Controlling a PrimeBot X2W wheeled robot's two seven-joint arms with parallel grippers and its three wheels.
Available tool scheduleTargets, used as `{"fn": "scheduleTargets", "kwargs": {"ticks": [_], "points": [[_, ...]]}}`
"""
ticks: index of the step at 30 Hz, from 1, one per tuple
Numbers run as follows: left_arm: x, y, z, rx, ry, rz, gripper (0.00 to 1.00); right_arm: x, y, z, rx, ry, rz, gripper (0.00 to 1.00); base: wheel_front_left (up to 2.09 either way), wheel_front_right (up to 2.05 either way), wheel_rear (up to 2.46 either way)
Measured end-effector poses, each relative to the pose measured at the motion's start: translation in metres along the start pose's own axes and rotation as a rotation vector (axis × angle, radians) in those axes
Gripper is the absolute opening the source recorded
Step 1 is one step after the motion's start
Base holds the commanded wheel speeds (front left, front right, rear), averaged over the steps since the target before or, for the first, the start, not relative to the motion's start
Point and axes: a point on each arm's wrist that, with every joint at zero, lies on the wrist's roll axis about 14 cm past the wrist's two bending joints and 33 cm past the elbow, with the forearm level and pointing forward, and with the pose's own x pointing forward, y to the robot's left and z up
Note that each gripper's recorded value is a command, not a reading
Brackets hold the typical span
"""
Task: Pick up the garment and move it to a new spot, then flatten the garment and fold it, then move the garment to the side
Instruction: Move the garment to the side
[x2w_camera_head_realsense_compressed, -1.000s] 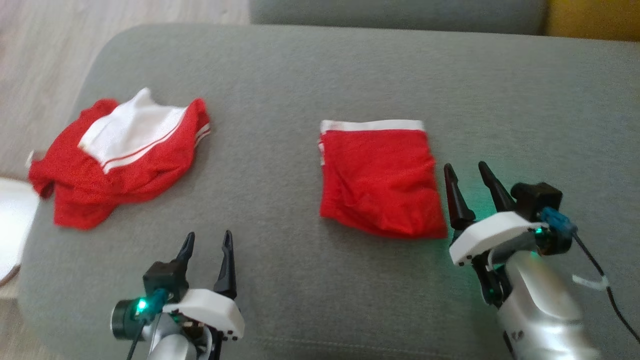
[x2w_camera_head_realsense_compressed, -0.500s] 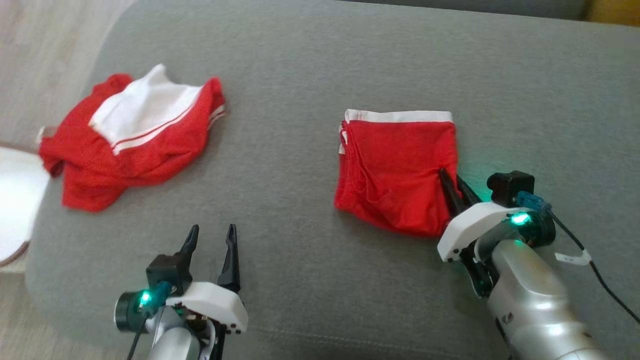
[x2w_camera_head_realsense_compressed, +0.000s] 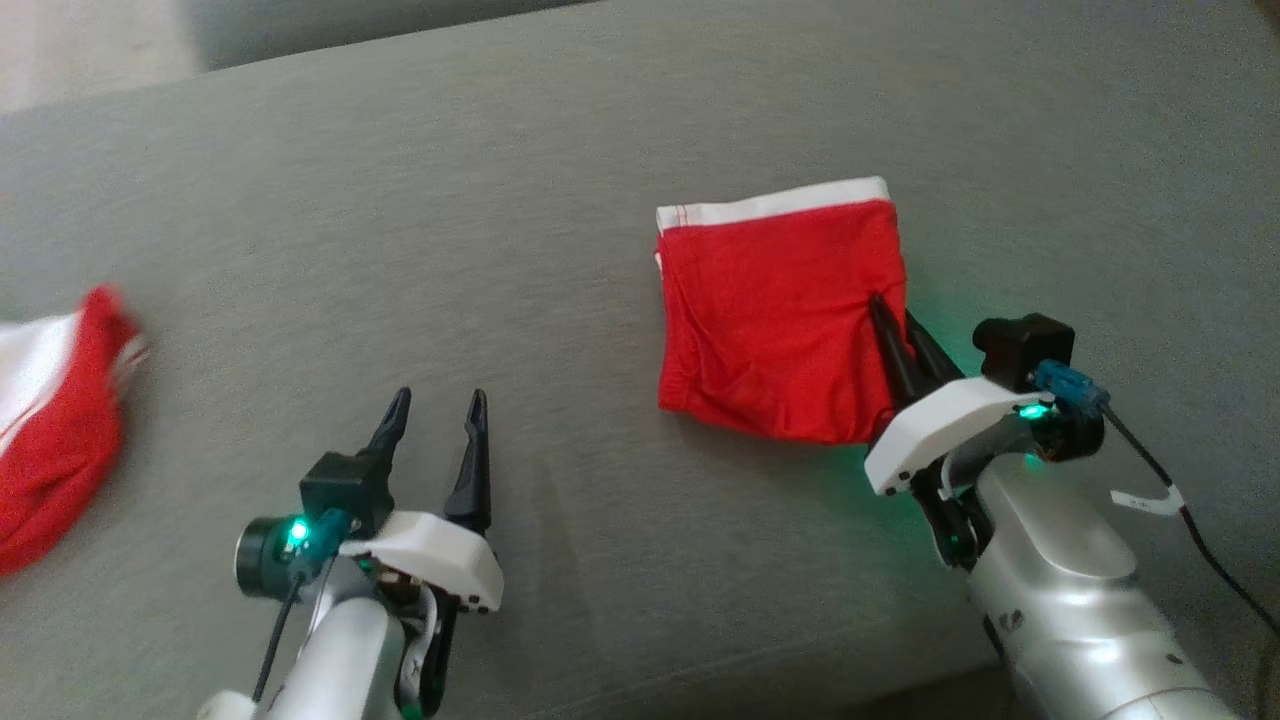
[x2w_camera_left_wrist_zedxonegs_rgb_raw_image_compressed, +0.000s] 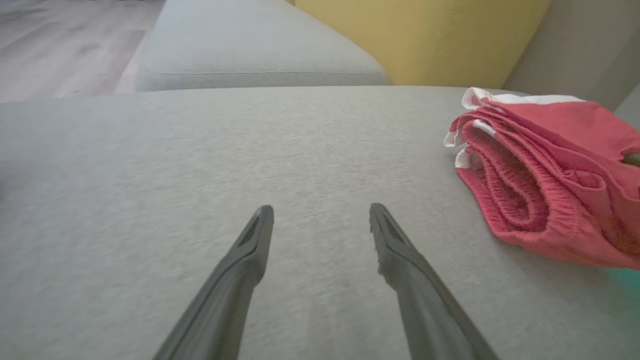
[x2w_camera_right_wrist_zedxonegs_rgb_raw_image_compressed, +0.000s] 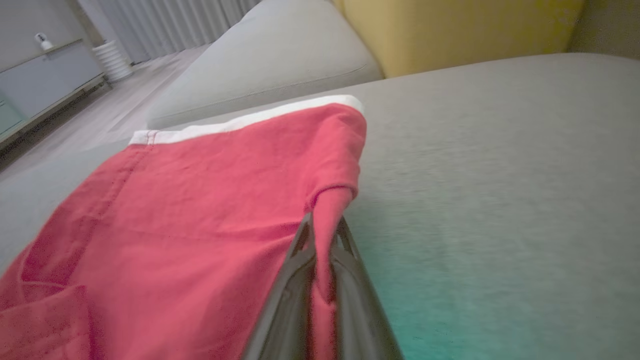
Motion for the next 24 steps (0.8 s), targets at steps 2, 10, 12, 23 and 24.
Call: {"fn": "scheduleTargets", "kwargs": {"ticks": [2,10,12,23,24], "points": [[0.012,-0.021,-0.001,0.006,0.004,-0.07,1.0,-0.011,-0.019,0.007,0.006,-0.028,-0.05,0.0,0.0,0.0,0.0],[0.045,-0.096,-0.007,0.009,0.009,-0.306,1.0,-0.049,-0.087,0.007,0.009,-0.039,-0.247,0.0,0.0,0.0,0.0],[0.048,-0.101,-0.014,0.011,0.022,-0.326,1.0,-0.045,-0.095,0.006,-0.046,-0.013,-0.262,0.0,0.0,0.0,0.0],[0.045,-0.05,-0.038,0.023,0.082,-0.205,1.0,-0.008,-0.172,0.066,-0.306,0.009,-0.389,0.0,0.0,0.0,0.0],[0.045,-0.046,-0.038,0.023,0.081,-0.193,1.0,-0.01,-0.181,0.067,-0.313,0.018,-0.411,0.0,0.0,0.0,0.0]]}}
